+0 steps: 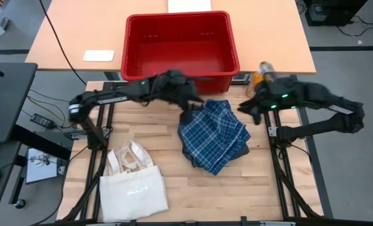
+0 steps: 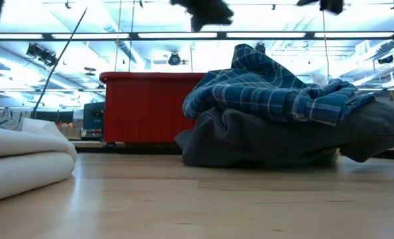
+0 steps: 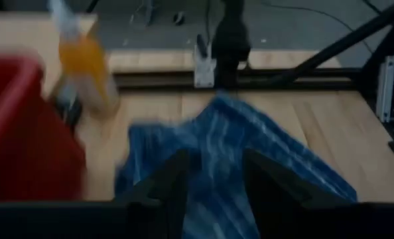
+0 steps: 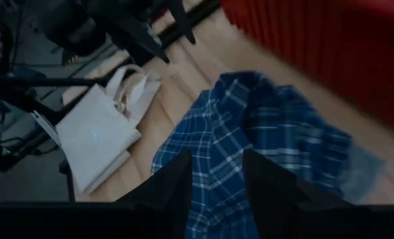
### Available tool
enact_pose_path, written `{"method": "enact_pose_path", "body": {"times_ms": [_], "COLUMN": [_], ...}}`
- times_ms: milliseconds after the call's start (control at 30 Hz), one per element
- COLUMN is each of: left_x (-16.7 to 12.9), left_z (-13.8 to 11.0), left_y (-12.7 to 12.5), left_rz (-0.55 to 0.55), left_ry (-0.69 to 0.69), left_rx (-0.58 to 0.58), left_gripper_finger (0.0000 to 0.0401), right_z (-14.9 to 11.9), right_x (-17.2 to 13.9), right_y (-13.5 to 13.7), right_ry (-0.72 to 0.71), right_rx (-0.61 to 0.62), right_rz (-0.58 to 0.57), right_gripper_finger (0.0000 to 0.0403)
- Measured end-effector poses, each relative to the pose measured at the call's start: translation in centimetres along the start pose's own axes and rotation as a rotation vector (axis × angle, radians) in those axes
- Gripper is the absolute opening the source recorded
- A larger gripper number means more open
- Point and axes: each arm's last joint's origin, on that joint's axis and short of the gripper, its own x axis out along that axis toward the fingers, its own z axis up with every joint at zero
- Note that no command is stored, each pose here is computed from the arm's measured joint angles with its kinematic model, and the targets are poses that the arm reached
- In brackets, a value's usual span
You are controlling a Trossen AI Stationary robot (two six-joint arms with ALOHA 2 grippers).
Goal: Fold laundry
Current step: Remove the blue shorts from the red organizer bin
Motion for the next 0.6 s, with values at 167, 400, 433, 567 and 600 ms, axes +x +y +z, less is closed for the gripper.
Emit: {"method": "enact_pose_path", "body": {"times_ms": [167,400,433,567,600], "left_x": [-0.9,0.9,1.3,2.1,2.2], "left_z": [-5.5,-10.4,-10.8,-12.1,-12.0], "left_y": [-1.1,-4.7,-5.3,-7.4,-7.8], "left_rz": [0.016,-0.058,-0.054,0.003,0.022], "left_ry": [0.017,0.044,0.046,0.049,0.027], "left_rx": [-0.215,-0.472,-0.486,-0.529,-0.534], "left_gripper_finger": [0.0144,0.0144,0.0144,0.0144,0.0144], "right_z": [-0.1,0.7,0.7,1.0,1.1], "right_x": [4.9,10.4,11.0,12.3,12.5], "right_y": [-0.2,-0.6,-0.6,-0.7,-0.8], "right_ry": [0.044,0.133,0.14,0.14,0.135], "right_rx": [-0.017,-0.214,-0.246,-0.296,-0.307], "right_rz": [0.001,-0.02,-0.018,-0.018,-0.018], "right_gripper_finger": [0.0142,0.0146,0.015,0.0177,0.0186]}}
